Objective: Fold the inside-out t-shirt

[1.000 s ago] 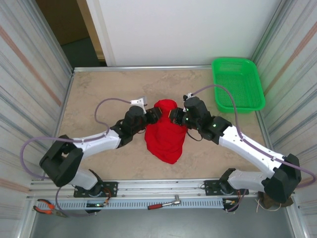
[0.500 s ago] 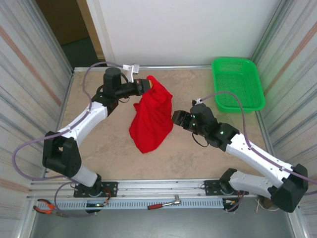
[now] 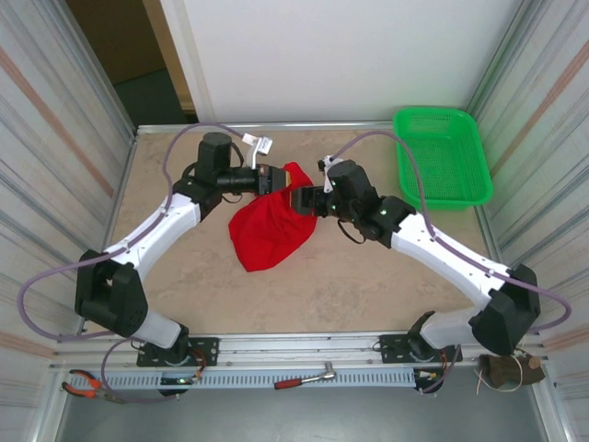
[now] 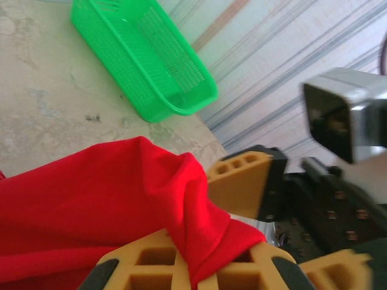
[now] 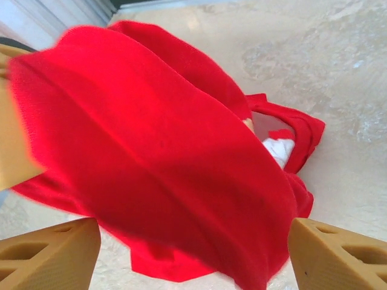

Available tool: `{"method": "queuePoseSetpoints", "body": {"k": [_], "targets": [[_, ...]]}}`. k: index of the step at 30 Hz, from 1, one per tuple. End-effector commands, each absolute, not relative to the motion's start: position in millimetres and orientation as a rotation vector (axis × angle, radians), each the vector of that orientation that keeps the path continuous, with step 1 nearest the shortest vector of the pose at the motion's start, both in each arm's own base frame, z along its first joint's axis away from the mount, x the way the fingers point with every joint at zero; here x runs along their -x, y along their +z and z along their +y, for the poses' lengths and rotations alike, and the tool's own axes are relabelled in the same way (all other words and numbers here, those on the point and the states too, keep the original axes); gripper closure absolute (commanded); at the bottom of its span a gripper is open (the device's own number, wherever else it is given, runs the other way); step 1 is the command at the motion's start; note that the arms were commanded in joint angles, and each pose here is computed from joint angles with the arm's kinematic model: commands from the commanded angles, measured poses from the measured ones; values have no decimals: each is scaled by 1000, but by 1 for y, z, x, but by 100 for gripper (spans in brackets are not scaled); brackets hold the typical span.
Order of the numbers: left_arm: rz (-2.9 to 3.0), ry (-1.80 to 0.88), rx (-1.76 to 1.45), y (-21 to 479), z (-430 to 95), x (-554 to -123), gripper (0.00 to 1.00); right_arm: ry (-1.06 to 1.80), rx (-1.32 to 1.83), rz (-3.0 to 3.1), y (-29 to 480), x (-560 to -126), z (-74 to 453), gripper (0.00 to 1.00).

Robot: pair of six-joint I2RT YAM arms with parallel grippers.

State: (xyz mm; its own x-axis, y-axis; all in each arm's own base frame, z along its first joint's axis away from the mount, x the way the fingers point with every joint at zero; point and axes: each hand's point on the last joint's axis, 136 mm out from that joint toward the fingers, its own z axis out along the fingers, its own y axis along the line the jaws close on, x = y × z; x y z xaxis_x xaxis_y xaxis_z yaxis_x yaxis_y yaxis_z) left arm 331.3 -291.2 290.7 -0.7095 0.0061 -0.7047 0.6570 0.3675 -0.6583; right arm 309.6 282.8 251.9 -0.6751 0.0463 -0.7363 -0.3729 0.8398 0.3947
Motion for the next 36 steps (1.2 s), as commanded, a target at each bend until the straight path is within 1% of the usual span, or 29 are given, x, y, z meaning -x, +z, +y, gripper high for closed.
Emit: {"method": "queuePoseSetpoints", "body": {"k": [1,2,3,4,7,8,10,13,15,18,20,21,22,23,24,25,29,31,34,36], "targets": [[1961,-1415,-642,308,-292,-310,100,685,306,2201,255,-317,293,22],[1956,-1423,-650,310,-293,-308,100,676,298,2203,252,-320,292,23],[1955,-1429,-657,310,-293,-306,100,672,286,2205,250,-325,290,27],[1955,-1433,-664,309,-293,-304,100,678,274,2206,248,-329,288,35],[1991,-1392,-648,300,-286,-305,100,729,259,2194,252,-337,279,92],[2010,-1363,-620,295,-281,-310,100,756,273,2189,256,-336,278,100],[2054,-1290,-526,282,-266,-327,100,871,360,2157,267,-325,282,100],[2107,-1202,-372,260,-242,-357,100,1172,617,2078,288,-284,298,100],[2131,-1163,-321,248,-234,-374,100,1298,707,2034,295,-264,301,100],[2187,-1114,-306,225,-234,-392,100,1455,715,1958,305,-255,301,100],[2213,-1110,-303,213,-237,-400,100,1519,683,1925,309,-257,297,100],[2225,-1107,-299,209,-237,-402,98,1536,661,1914,309,-260,295,100],[2222,-1098,-302,208,-236,-403,89,1541,637,1917,308,-264,292,100],[2216,-1085,-302,208,-235,-403,76,1540,614,1917,306,-268,289,100],[2202,-1071,-302,213,-232,-400,65,1537,588,1920,303,-272,286,100],[2190,-1061,-302,217,-229,-396,59,1534,565,1923,301,-275,282,100],[2102,-1004,-272,251,-211,-370,47,1516,485,1945,291,-286,272,100],[2046,-998,-231,270,-202,-355,43,1508,466,1952,288,-288,270,100],[1951,-1048,-198,297,-203,-333,39,1506,448,1955,285,-289,269,100],[1913,-1068,-222,309,-213,-322,39,1510,443,1954,285,-288,269,100]]}}
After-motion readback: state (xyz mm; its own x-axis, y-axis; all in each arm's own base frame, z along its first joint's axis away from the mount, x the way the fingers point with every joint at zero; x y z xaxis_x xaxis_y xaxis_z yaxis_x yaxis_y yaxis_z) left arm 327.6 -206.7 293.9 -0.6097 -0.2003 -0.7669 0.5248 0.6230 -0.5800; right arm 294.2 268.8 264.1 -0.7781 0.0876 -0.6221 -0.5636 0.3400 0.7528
